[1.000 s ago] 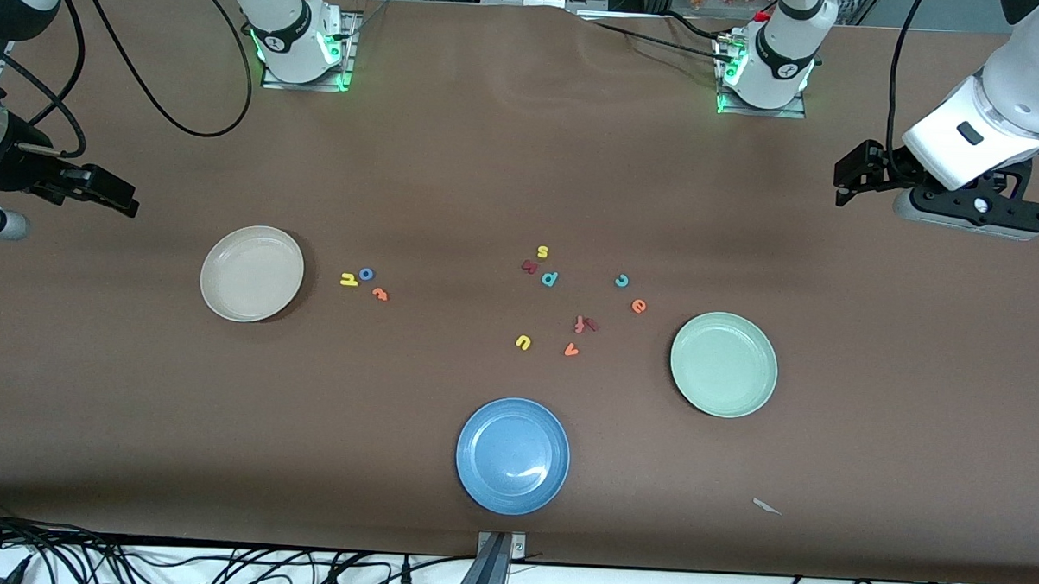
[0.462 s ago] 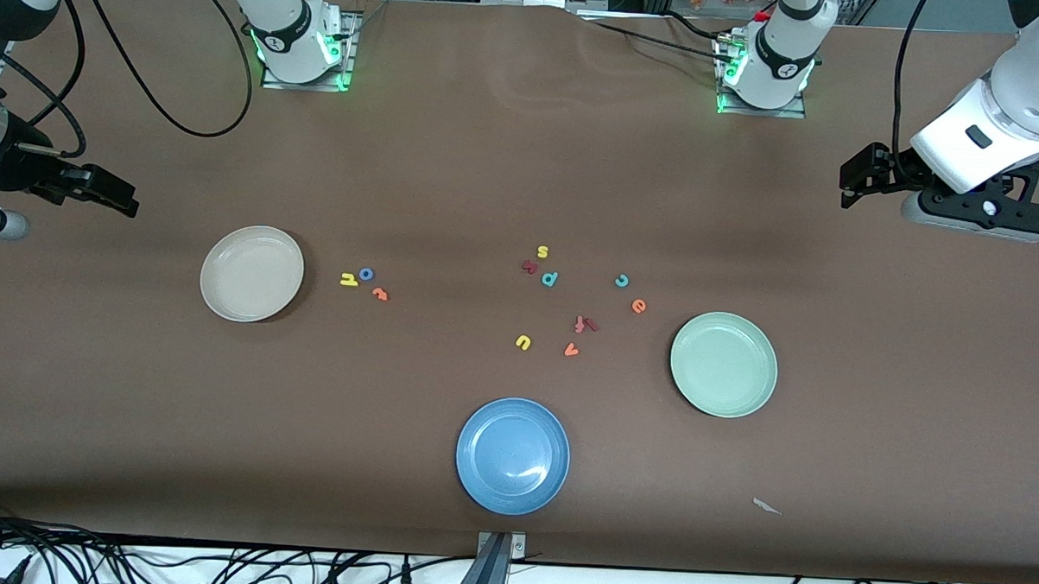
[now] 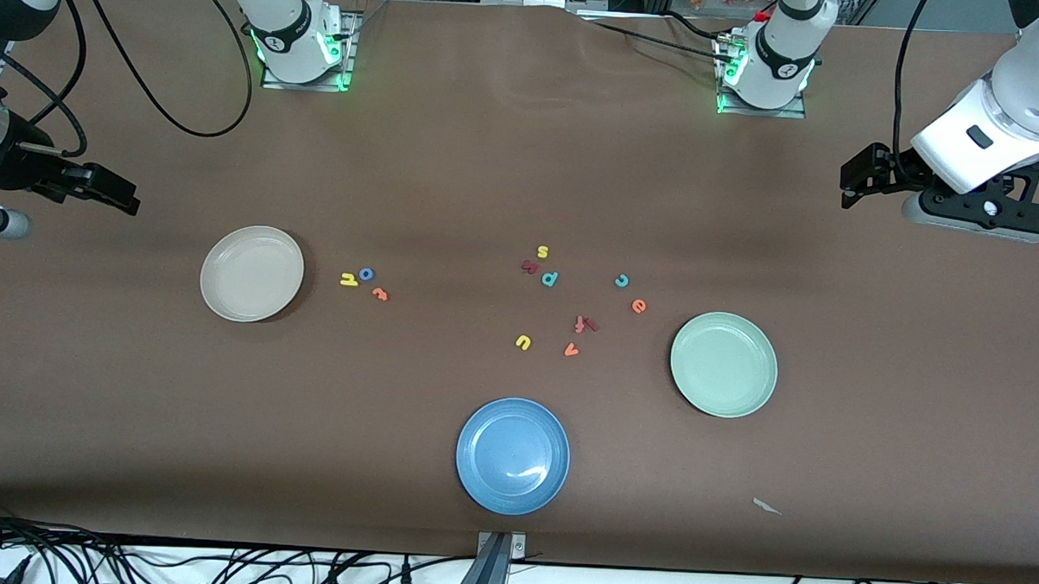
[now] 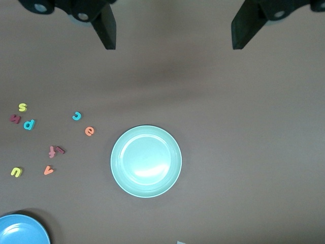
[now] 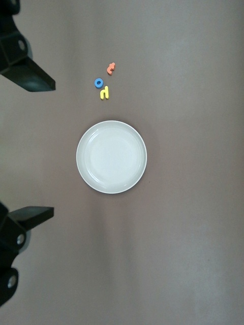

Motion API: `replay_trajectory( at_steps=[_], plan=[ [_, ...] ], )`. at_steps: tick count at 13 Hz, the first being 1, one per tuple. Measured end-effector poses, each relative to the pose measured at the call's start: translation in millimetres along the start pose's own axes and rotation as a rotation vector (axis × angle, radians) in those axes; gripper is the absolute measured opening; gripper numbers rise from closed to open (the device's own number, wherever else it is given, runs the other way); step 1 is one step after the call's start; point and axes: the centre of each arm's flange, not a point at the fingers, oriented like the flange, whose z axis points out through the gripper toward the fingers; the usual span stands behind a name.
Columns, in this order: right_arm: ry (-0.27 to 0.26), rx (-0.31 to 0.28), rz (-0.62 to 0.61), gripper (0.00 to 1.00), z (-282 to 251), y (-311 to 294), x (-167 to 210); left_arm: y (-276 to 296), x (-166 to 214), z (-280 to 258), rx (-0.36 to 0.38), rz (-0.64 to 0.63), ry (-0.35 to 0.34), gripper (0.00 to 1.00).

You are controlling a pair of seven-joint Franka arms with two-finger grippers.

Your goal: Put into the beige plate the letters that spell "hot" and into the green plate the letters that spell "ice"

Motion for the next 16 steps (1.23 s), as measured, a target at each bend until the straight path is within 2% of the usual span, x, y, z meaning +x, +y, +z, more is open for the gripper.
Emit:
replay_trajectory(
  at_steps=[7,10,16],
  plan=[
    [-0.001,0.000,0.000,1.00,0,0,0,-5,5,-1,-0.021,-0.012,0.021,1.00],
    [-0.002,0.000,0.000,1.00,0,0,0,-20,8,4,-0.035,-0.038,0.017,1.00],
    [-0.005,-0.001,0.000,1.00,0,0,-1,-15,8,4,-0.035,-0.029,0.016,1.00]
  ],
)
